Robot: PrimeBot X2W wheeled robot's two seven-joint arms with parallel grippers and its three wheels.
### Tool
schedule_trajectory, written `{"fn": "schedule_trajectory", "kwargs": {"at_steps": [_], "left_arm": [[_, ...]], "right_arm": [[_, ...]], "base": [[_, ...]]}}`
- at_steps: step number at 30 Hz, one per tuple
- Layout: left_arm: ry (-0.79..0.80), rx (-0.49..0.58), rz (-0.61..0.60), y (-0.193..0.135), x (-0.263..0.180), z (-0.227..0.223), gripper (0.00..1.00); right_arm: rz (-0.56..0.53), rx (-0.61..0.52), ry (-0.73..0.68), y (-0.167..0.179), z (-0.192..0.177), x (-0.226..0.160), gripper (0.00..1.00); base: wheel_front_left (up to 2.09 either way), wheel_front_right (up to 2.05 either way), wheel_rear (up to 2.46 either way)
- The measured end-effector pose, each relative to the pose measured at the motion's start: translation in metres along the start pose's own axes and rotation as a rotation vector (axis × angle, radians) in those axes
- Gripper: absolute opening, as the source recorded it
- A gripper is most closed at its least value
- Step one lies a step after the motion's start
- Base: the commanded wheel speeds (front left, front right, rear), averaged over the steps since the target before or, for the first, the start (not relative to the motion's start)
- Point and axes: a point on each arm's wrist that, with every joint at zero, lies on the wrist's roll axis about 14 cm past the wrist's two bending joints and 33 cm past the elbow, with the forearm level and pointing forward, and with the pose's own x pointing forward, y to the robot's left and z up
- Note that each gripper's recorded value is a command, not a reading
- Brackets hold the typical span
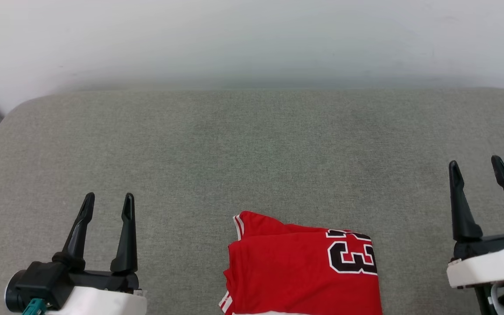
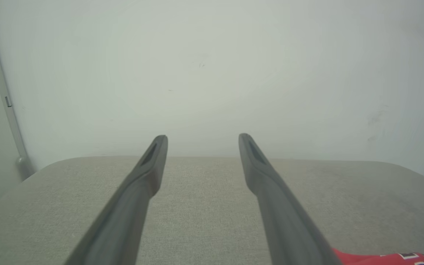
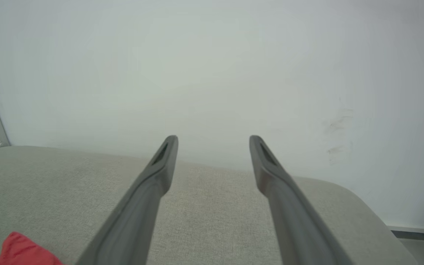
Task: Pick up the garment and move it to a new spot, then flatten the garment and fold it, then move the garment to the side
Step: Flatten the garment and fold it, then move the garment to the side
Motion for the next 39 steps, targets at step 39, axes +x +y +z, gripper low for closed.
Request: {"fn": "schedule_trajectory", "kwargs": {"at_steps": [39], "left_arm": [[0.052, -0.02, 0.019, 0.005, -0.001, -0.017, 1.0]], "right_arm": [[0.149, 0.098, 0.418, 0.057, -0.07, -0.026, 1.0]], "base": [[0.0, 0.0, 0.0]]}}
